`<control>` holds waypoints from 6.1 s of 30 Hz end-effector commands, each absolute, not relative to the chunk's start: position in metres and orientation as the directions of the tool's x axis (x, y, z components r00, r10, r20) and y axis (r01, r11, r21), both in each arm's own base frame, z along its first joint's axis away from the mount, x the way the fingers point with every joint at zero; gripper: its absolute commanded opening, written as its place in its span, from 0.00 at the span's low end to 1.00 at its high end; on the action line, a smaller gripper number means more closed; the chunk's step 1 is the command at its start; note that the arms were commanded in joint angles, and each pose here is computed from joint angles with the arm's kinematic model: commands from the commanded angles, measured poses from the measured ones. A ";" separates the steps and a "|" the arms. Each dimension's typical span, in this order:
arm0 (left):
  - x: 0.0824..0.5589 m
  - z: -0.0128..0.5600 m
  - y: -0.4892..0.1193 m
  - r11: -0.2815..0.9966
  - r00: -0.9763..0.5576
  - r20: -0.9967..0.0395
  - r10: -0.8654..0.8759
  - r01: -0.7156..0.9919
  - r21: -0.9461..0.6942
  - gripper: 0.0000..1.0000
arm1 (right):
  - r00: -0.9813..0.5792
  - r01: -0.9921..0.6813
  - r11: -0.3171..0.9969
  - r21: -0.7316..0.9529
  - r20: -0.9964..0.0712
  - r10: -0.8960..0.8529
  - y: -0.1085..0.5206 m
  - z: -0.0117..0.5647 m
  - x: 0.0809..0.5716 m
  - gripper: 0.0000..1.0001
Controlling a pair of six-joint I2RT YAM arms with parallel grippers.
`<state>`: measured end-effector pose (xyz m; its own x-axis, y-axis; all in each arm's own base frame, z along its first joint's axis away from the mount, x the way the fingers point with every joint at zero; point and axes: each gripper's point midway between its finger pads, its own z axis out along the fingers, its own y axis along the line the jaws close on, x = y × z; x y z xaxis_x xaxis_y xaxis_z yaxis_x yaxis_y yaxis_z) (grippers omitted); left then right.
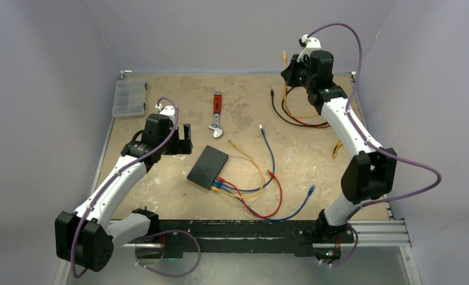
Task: Pull the plug from the switch port
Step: Place the connector at the center of the board, then pull the connector from the switch port.
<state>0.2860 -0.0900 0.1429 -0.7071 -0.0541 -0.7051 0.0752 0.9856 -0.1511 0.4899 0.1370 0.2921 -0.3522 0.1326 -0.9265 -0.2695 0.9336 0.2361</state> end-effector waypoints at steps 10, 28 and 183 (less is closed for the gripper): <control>0.286 0.141 -0.092 0.983 -0.707 -0.706 -0.036 0.101 -0.151 0.92 | -0.385 -0.152 0.972 0.181 -0.916 0.110 0.103 0.267 0.546 0.00; 0.286 0.139 -0.093 0.983 -0.714 -0.699 -0.033 0.104 -0.153 0.92 | -0.543 -0.166 0.953 0.254 -0.830 0.127 0.104 0.185 0.604 0.03; 0.241 0.039 -0.173 0.889 -0.859 -0.485 -0.165 0.084 -0.451 0.46 | -0.922 -0.367 0.290 0.884 -0.305 -0.239 0.340 -0.003 0.211 0.41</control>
<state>0.2334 -0.1671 0.0322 -0.8717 -0.1803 -0.4557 0.0449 0.8966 -0.4406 0.2089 0.3408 0.0254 -0.9059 -0.2569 -0.3367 -0.3919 0.2066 0.8965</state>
